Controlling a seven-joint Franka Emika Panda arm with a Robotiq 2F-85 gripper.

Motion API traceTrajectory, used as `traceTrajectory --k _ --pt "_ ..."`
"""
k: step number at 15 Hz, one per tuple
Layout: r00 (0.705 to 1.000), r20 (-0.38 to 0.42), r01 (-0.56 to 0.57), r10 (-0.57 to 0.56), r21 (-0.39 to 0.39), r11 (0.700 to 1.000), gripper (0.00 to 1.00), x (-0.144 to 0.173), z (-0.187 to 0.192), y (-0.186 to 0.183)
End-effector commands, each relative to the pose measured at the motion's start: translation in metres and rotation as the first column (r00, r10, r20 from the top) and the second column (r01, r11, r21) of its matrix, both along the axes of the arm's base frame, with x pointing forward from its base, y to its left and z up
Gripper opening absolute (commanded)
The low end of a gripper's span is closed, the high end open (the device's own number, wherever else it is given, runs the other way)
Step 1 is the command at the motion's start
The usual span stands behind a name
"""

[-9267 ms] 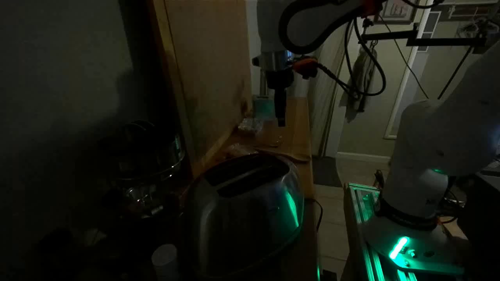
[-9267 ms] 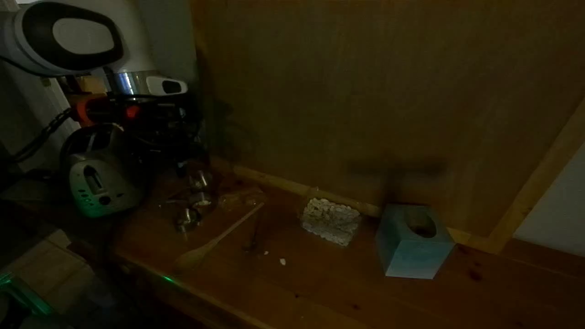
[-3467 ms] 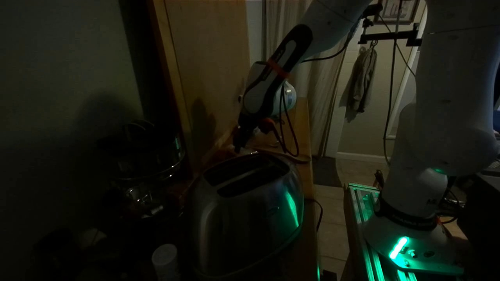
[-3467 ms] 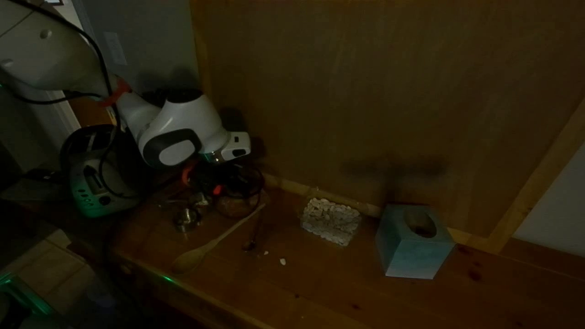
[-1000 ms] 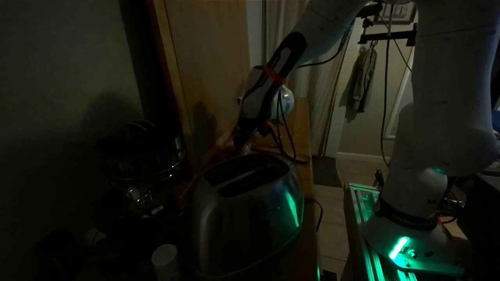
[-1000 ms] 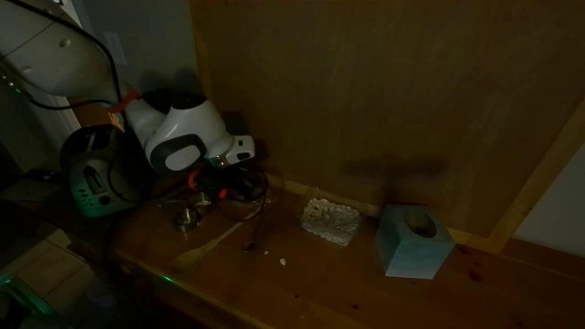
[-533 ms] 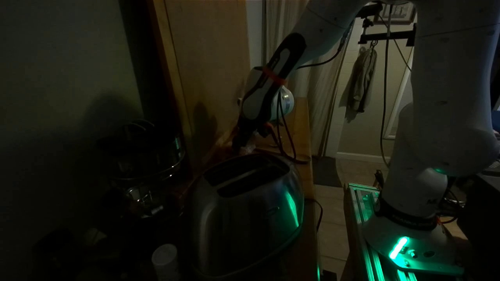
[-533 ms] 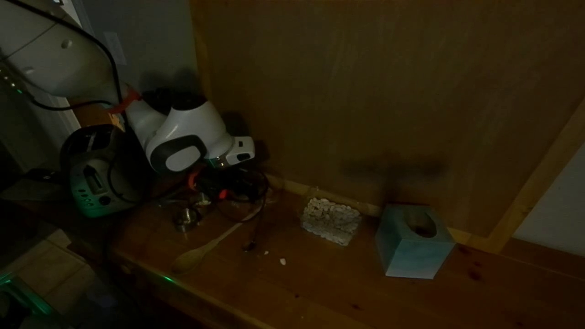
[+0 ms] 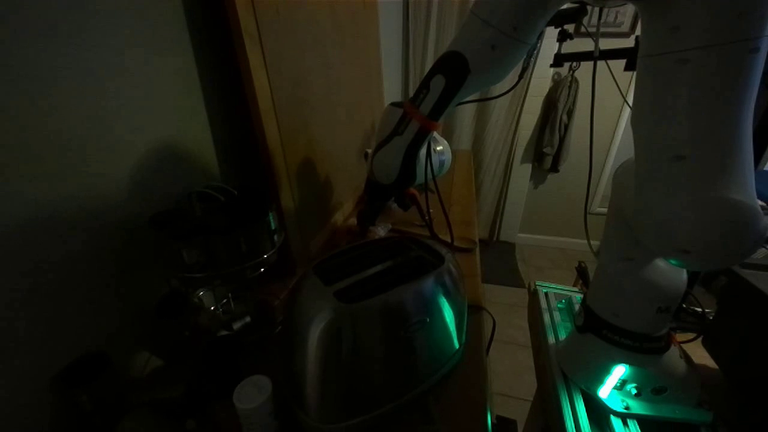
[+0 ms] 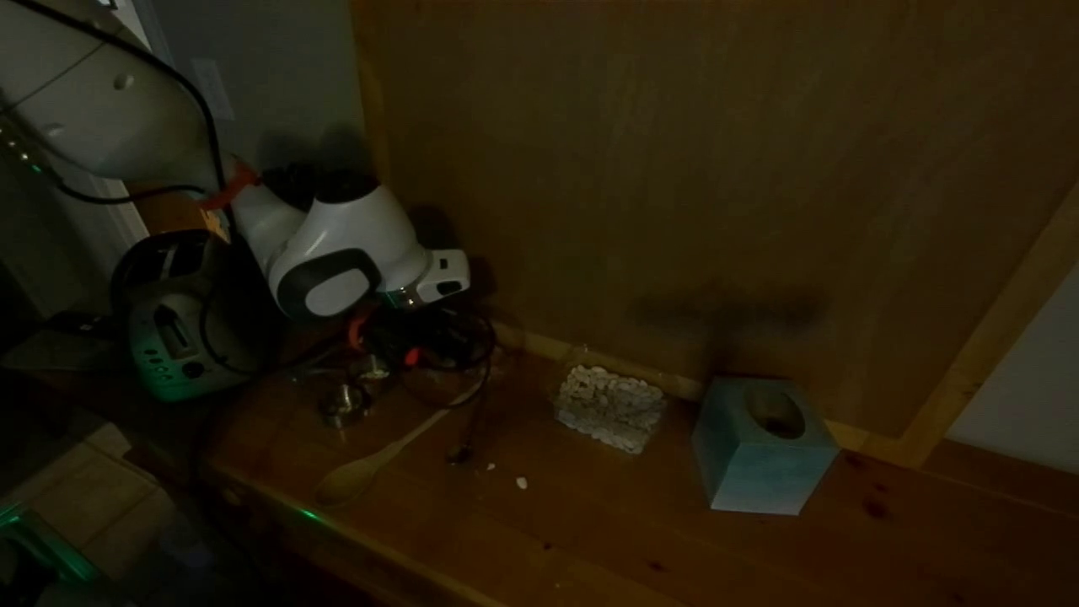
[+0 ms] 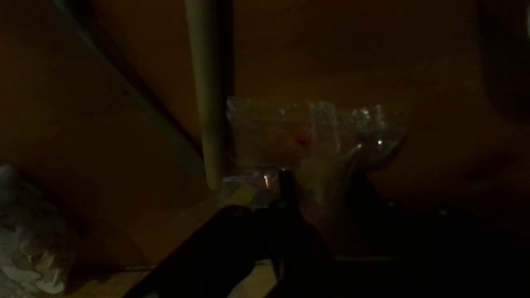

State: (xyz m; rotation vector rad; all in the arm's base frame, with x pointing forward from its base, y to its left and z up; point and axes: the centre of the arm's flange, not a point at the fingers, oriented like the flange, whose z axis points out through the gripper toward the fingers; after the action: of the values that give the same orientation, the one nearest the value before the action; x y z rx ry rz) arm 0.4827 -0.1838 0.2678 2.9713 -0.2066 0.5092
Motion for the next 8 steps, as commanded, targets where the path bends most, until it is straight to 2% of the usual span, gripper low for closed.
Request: traceTrajectory --k 1,5,8 --pt "1.000 0.027 0.001 -0.001 -0.014 1.000 0.07 0.005 0.004 0.002" --pt "0.999 0.037 0.003 -0.003 -0.011 1.000 0.01 0.005 0.008 0.003" --pt "0.999 0.041 0.006 -0.007 0.013 1.000 0.04 0.003 0.017 0.007"
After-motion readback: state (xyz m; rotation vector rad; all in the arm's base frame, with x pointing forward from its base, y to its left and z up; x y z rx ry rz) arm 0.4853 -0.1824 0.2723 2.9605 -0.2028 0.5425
